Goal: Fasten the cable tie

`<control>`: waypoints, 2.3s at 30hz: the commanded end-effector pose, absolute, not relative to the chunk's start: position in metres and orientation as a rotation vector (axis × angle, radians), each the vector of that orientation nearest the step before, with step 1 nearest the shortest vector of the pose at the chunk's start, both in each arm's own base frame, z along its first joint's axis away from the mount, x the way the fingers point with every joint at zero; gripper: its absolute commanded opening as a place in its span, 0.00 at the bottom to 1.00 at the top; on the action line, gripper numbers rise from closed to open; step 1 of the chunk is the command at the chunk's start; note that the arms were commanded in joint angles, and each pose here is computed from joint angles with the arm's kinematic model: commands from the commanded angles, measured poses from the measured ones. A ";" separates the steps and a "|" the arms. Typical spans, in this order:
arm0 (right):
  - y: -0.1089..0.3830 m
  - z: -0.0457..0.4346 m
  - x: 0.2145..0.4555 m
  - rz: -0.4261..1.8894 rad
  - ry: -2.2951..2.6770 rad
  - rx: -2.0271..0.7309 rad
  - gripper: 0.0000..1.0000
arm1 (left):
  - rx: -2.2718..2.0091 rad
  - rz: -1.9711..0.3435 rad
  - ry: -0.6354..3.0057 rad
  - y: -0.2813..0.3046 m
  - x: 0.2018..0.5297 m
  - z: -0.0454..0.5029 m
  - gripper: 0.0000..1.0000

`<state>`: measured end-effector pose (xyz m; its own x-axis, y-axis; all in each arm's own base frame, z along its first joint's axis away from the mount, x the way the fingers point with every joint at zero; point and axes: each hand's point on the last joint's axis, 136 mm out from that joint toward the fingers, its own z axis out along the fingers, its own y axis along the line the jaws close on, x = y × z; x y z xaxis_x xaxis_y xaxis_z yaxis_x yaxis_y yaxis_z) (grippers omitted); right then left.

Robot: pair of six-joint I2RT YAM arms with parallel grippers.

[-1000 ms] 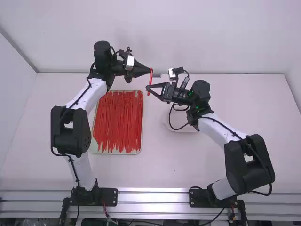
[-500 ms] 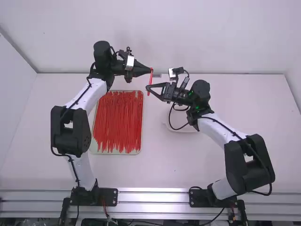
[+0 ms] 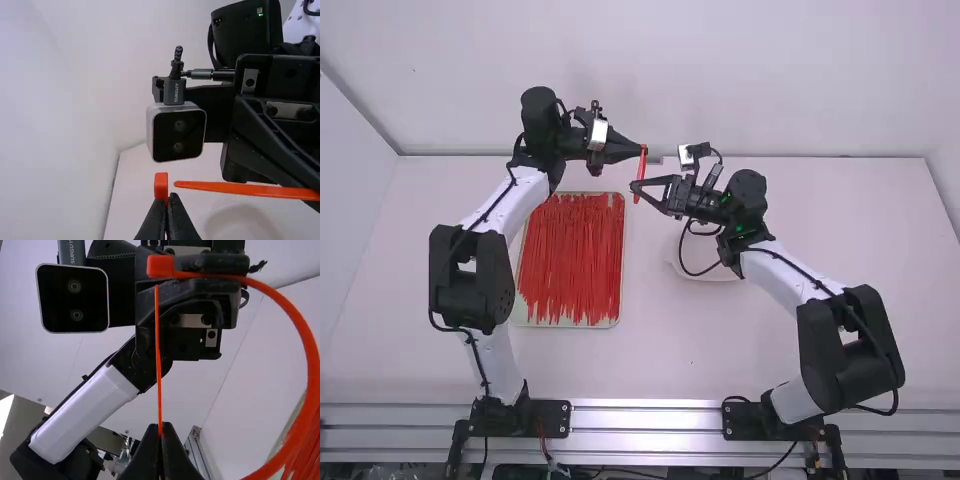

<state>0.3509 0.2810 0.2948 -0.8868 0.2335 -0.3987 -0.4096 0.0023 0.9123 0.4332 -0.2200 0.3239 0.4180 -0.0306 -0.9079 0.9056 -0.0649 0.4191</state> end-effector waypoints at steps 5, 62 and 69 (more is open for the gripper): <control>0.281 0.305 0.353 1.931 1.817 -0.208 0.00 | 1.459 -0.919 0.766 -0.221 0.427 0.327 0.01; 0.258 0.310 0.380 1.836 1.751 -0.111 0.00 | 1.438 -0.993 0.834 -0.224 0.423 0.308 0.01; 0.258 0.319 0.382 1.822 1.728 -0.138 0.00 | 1.448 -1.006 0.821 -0.231 0.419 0.308 0.01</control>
<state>0.3726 0.2622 0.2990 -0.8424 0.3253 -0.4297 -0.4406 0.0433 0.8966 0.4253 -0.2307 0.3125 0.3766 -0.0382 -0.9256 0.9210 -0.0923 0.3786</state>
